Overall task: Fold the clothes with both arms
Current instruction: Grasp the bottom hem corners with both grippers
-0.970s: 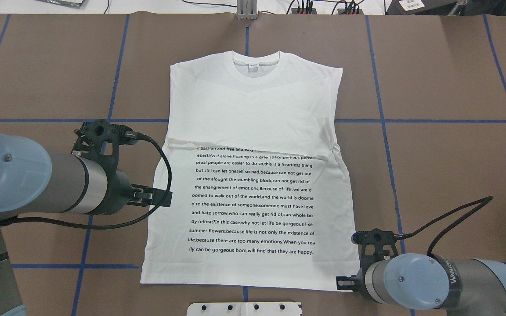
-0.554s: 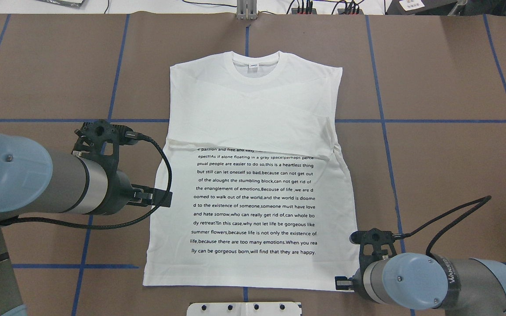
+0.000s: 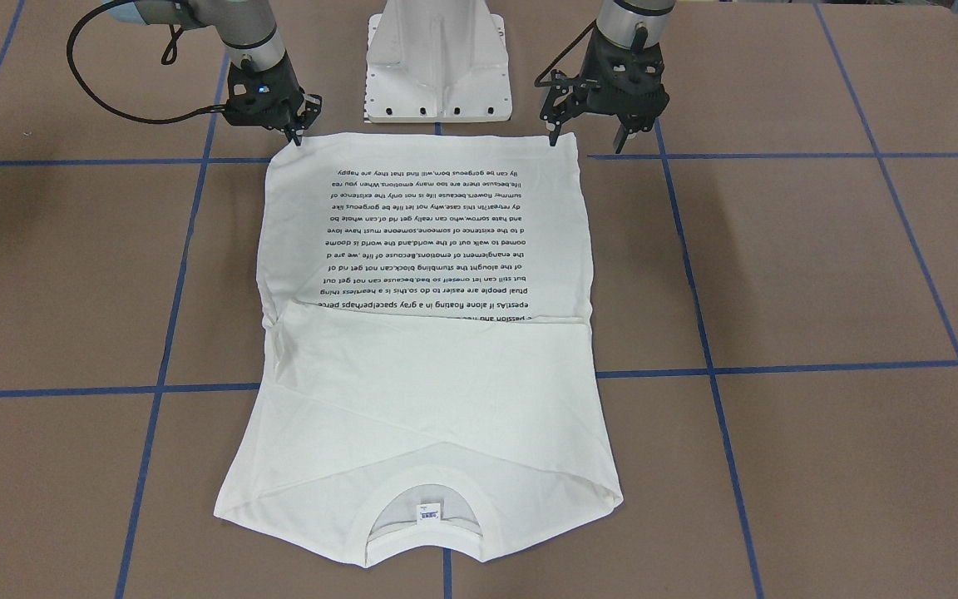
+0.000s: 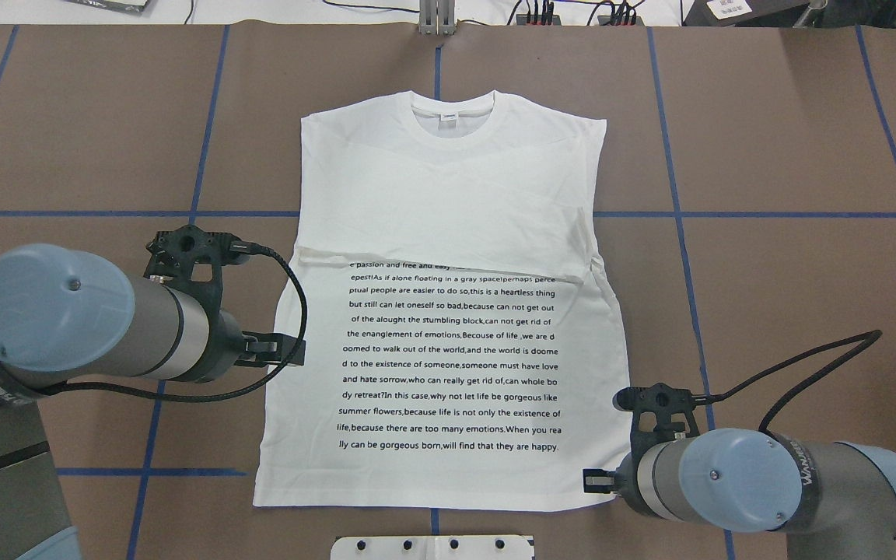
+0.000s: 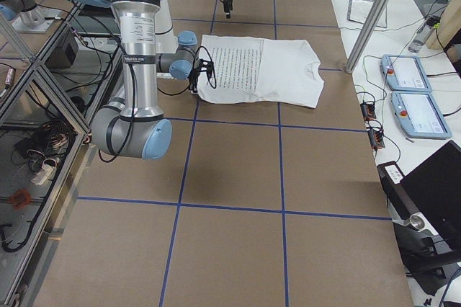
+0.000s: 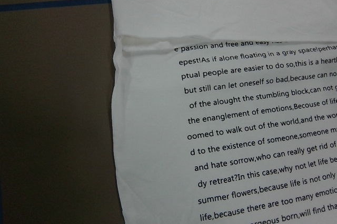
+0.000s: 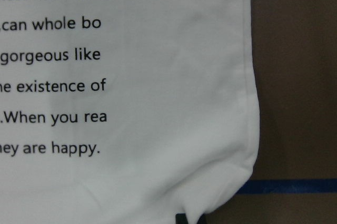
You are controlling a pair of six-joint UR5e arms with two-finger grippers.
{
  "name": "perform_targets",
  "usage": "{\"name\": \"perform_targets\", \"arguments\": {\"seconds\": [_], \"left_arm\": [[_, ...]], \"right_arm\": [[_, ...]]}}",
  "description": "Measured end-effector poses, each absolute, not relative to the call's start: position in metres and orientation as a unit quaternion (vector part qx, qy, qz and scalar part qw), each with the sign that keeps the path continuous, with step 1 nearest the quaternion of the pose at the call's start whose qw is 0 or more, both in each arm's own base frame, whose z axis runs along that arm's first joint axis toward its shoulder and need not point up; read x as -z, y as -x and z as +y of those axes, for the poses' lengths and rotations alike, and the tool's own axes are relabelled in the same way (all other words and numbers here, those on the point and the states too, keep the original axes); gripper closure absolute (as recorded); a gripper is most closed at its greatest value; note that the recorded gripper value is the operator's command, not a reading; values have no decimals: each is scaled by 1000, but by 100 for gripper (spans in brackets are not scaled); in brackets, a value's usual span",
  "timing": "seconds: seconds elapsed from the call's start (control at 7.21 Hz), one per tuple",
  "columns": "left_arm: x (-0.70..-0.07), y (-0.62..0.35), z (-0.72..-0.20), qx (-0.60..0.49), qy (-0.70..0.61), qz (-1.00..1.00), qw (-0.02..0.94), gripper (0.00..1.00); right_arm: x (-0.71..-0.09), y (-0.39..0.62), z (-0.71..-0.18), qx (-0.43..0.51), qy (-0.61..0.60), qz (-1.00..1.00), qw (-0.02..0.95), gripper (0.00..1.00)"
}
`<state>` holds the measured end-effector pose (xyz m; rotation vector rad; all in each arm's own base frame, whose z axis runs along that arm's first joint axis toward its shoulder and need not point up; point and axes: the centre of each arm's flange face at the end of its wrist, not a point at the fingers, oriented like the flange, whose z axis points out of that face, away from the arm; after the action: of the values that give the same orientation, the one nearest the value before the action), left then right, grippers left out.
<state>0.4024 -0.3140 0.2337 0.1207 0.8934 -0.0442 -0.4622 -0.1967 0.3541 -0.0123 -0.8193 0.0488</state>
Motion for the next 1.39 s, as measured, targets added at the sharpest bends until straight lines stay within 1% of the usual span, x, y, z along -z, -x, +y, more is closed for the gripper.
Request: {"name": "perform_targets", "arguments": {"seconds": [0.14,0.55,0.83,0.97,1.11,1.39], "left_arm": [[-240,-415,-300,49,-28,430,901,7],[-274,-464,-247,100,50,410,905,5],[-301,-491,-230,105,70,382,916,6],[-311,-500,-226,103,73,372,920,14],[-319,-506,-225,102,75,365,922,19],[-327,-510,-224,101,76,357,925,25]], "right_arm": [[-348,457,-202,-29,4,-405,914,100],[-327,437,-218,-44,-6,-427,903,100],[-326,433,-224,-51,-9,-429,902,100],[-325,432,-226,-53,-11,-428,902,100],[-326,431,-228,-55,-11,-428,902,100],[-325,428,-232,-58,-10,-428,902,100]]}}
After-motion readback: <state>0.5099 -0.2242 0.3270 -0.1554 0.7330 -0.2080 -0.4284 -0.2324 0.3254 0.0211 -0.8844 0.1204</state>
